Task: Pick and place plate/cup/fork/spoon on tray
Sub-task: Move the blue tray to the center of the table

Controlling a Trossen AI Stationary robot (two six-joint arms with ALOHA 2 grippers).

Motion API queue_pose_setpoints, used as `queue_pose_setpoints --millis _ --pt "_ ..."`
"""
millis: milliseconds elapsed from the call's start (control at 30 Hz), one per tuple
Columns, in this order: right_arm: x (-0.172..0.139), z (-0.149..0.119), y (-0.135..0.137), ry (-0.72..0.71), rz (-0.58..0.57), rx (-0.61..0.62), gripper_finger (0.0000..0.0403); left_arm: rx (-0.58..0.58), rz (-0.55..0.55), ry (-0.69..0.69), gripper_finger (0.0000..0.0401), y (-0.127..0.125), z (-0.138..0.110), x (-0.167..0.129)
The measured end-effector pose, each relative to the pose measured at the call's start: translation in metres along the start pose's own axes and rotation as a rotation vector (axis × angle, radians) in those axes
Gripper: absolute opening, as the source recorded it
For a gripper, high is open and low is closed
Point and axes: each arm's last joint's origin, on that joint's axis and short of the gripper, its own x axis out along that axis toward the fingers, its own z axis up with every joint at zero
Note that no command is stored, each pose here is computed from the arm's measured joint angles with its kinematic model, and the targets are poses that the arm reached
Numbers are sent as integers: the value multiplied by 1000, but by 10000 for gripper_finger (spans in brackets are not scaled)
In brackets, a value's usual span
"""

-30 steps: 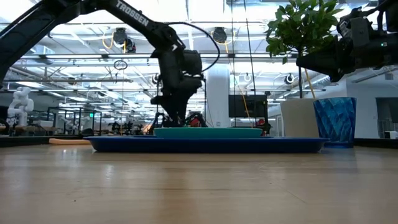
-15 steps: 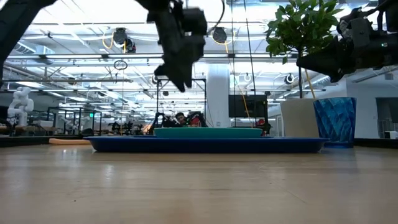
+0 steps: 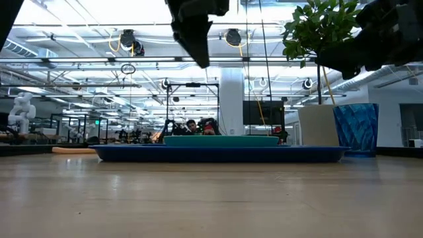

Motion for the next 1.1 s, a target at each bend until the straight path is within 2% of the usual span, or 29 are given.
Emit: queue_pose_setpoints --millis 200,367,567,700,900,1100 --pt "-1 0 4 -1 37 22 128 70 -34 -93 145 -24 4 -6" --pt "-3 6 12 -47 95 5 128 110 -76 -247 145 -40 -1 -14" --pt "2 29 25 -40 127 -43 128 45 -106 -438 145 -30 -33 -30" --pt "12 43 36 37 93 -121 128 -17 -124 -535 145 -16 -64 -43" --pt "33 66 48 319 -47 -285 128 -89 -134 -476 145 -3 -106 -46" --pt "59 88 62 599 -127 -373 128 -80 -97 -247 145 -2 -134 -32"
